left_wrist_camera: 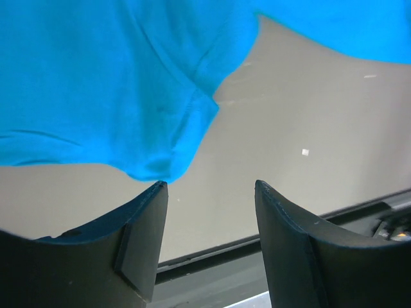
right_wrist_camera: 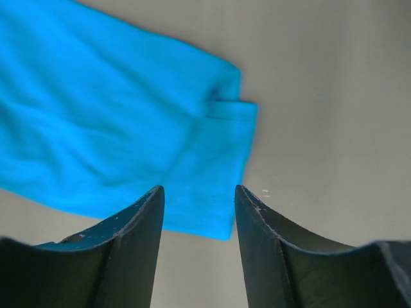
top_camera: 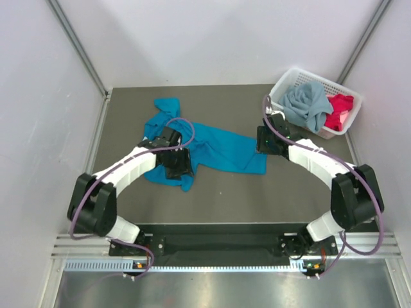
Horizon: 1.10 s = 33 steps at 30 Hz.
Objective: Fold and stack the t-shirts
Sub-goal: Flatten the tshirt out
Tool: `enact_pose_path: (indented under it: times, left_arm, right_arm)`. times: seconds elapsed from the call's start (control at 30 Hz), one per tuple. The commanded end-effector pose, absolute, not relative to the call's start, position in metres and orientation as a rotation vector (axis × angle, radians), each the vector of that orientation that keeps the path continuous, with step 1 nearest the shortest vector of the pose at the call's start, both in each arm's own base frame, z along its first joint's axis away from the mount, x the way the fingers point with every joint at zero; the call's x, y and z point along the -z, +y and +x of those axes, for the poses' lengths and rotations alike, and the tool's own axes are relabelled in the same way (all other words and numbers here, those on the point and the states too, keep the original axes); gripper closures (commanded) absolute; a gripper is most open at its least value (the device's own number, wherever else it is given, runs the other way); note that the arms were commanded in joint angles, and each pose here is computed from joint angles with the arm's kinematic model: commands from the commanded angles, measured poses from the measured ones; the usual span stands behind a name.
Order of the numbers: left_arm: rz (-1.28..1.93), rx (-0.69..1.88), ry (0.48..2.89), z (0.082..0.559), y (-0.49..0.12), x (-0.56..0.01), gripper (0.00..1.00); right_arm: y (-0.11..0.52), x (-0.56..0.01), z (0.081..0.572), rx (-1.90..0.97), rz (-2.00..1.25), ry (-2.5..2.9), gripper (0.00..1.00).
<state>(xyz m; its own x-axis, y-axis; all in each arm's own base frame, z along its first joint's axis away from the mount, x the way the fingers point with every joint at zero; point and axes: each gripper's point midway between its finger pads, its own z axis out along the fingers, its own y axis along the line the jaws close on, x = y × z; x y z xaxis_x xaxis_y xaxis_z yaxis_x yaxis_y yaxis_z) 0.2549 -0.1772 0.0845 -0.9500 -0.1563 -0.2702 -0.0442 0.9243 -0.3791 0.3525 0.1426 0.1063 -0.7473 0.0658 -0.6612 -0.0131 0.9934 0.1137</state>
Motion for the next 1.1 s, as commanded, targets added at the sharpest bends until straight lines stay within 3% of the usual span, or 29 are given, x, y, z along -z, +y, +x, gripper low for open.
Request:
enact_pose_path:
  times: [0.0, 0.17, 0.27, 0.3, 0.37, 1.07]
  left_arm:
    - [-0.196, 0.497, 2.805, 0.264, -0.184, -0.072, 0.38]
    - [-0.298, 0.425, 2.851, 0.259, -0.177, -0.058, 0.37]
    - [-0.348, 0.418, 2.862, 0.250, -0.173, -0.056, 0.40]
    - [-0.356, 0.417, 2.848, 0.250, -0.172, -0.058, 0.41]
    - [-0.353, 0.432, 2.814, 0.248, -0.170, -0.068, 0.41]
    - [-0.491, 0.516, 2.876, 0.198, -0.163, -0.084, 0.44]
  right_arm:
    - [0.139, -0.111, 0.378, -0.223, 0.111, 2.354, 0.47]
    - [0.112, -0.085, 0.400, -0.158, 0.176, 2.411, 0.44]
    - [0.111, -0.075, 0.415, -0.157, 0.142, 2.435, 0.50]
    - [0.113, -0.073, 0.418, -0.160, 0.132, 2.440, 0.59]
    - [0.118, -0.067, 0.425, -0.174, 0.119, 2.454, 0.65]
    - [0.107, -0.027, 0.430, -0.184, 0.088, 2.522, 0.75]
